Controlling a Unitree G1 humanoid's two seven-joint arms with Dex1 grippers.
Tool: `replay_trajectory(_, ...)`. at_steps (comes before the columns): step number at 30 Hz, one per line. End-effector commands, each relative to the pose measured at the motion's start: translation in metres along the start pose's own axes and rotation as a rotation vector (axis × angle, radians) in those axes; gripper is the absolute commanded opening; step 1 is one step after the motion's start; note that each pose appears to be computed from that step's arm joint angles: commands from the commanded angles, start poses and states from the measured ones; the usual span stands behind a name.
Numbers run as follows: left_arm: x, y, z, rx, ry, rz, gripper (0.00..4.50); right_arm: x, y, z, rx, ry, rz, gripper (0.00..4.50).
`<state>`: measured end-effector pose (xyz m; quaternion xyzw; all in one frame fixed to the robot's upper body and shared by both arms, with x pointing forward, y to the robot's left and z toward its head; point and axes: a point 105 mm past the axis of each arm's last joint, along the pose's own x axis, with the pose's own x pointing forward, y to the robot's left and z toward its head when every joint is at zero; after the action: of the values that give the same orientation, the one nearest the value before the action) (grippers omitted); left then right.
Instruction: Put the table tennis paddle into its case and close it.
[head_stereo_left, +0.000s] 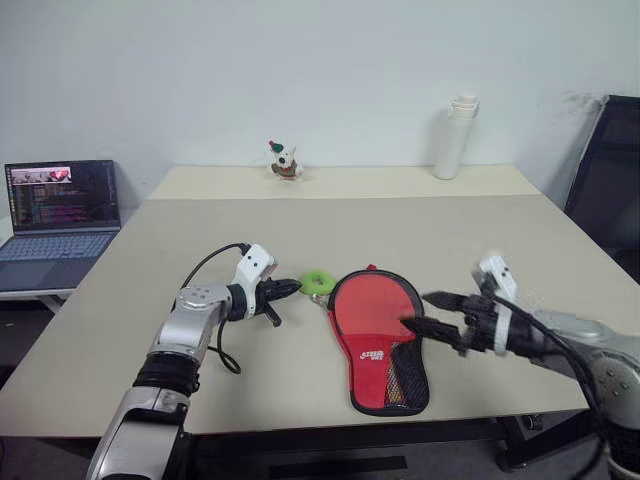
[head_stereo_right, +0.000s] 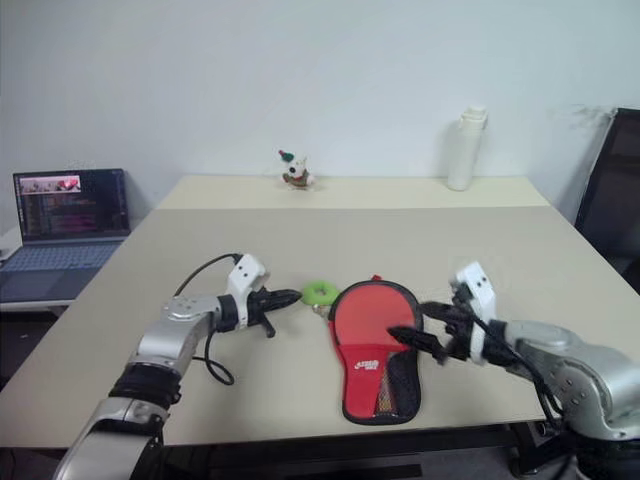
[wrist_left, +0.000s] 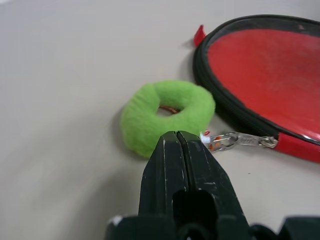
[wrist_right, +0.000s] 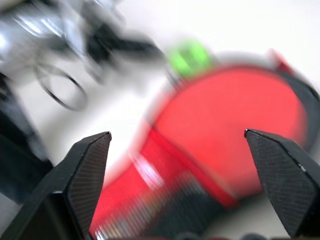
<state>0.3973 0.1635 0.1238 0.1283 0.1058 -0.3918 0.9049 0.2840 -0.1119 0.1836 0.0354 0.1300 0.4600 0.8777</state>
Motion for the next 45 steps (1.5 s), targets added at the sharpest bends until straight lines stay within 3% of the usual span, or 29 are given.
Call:
replay_trajectory(1, 0.002, 0.012, 0.017, 0.006, -0.03, 0.048, 0.18, 0.022, 0.0, -0.001, -0.021, -0.013, -0.029, 4.49)
replay_trajectory(3, 0.008, 0.013, 0.018, 0.003, -0.027, 0.051, 0.6, 0.036, -0.001, -0.005, -0.02, -0.008, -0.044, 4.5)
replay_trajectory(9, 0.035, 0.007, 0.03, 0.007, -0.051, 0.05, 2.79, 0.064, -0.009, -0.002, 0.002, -0.052, -0.117, 4.5)
replay_trajectory(14, 0.048, 0.008, 0.02, -0.013, 0.009, 0.064, 4.47, 0.066, -0.007, -0.006, -0.007, -0.044, -0.123, 4.5)
replay_trajectory(25, 0.062, -0.004, -0.01, -0.045, 0.14, 0.031, 4.47, 0.068, -0.007, -0.012, -0.04, -0.036, -0.157, 4.5)
replay_trajectory(28, 0.061, -0.003, -0.012, -0.057, 0.139, 0.035, 3.88, 0.071, -0.009, -0.008, -0.087, -0.056, -0.171, 4.5)
replay_trajectory(32, 0.059, -0.003, -0.016, -0.072, 0.136, 0.033, 2.49, 0.083, -0.003, -0.005, -0.124, -0.073, -0.134, 4.5)
replay_trajectory(39, 0.057, -0.005, -0.021, -0.086, 0.135, 0.028, 0.1, 0.114, -0.025, -0.043, -0.102, 0.056, -0.175, 4.5)
replay_trajectory(45, 0.054, 0.005, -0.015, -0.041, 0.134, 0.075, 0.02, 0.112, -0.048, -0.081, -0.054, 0.17, -0.268, 4.5)
